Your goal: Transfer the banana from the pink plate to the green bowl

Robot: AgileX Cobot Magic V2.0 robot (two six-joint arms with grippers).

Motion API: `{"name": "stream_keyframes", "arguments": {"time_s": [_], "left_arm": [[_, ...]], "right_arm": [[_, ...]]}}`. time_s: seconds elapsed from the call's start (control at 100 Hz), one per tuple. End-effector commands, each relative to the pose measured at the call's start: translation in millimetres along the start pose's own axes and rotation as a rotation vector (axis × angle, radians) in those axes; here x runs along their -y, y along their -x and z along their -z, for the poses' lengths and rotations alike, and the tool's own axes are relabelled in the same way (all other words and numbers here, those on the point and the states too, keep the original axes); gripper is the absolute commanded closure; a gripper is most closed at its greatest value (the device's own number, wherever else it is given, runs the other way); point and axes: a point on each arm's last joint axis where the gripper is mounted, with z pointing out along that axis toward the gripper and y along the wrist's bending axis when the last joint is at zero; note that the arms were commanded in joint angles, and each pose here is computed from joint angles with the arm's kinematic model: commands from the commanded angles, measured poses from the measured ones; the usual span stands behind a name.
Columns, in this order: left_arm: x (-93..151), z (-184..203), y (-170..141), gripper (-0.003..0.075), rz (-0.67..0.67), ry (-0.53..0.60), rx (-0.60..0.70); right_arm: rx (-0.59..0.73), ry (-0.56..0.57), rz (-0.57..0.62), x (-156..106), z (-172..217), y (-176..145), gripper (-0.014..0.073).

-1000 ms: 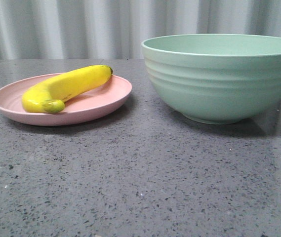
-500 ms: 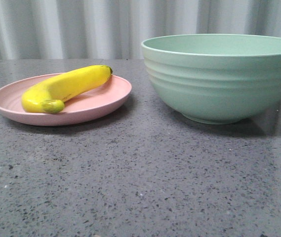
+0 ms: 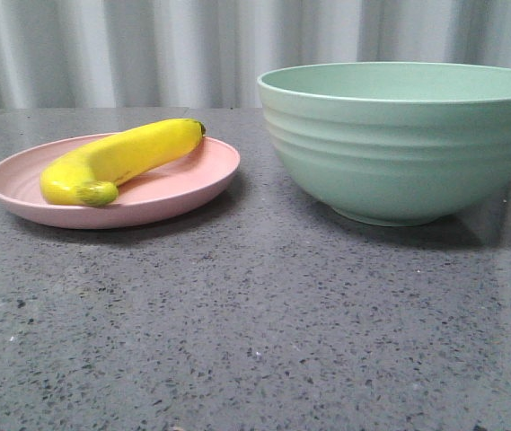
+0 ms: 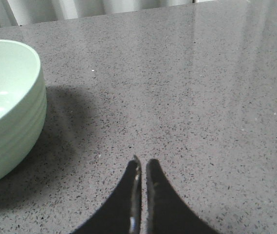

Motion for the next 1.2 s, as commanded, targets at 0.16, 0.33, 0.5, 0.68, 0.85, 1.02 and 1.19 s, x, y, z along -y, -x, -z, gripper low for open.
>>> {"name": "stream_keyframes", "arguments": {"time_s": [0.16, 0.33, 0.5, 0.68, 0.85, 1.02, 1.19], "left_arm": [[0, 0, 19, 0.0373, 0.035, 0.003, 0.109], [0, 0, 19, 0.0221, 0.044, 0.001, 0.099], [2, -3, 25, 0.0231, 0.072, -0.014, 0.02], [10, -17, 42, 0.0231, 0.067, -0.084, -0.092], [26, -40, 58, 0.0231, 0.054, -0.199, -0.187], [50, -68, 64, 0.0231, 0.03, -0.32, -0.272], [84, -95, 61, 0.0231, -0.008, -0.439, -0.378]], "right_arm": [[0.077, 0.006, 0.003, -1, 0, 13, 0.0657], [0.077, 0.007, 0.001, -1, 0, 13, 0.0657], [0.077, 0.007, 0.001, -1, 0, 13, 0.0657], [0.084, 0.008, 0.001, -1, 0, 14, 0.0657], [0.084, 0.008, 0.001, -1, 0, 13, 0.0657], [0.099, 0.011, 0.001, -1, -2, 11, 0.0657], [0.106, 0.014, 0.002, -1, -3, 9, 0.0657]]}}
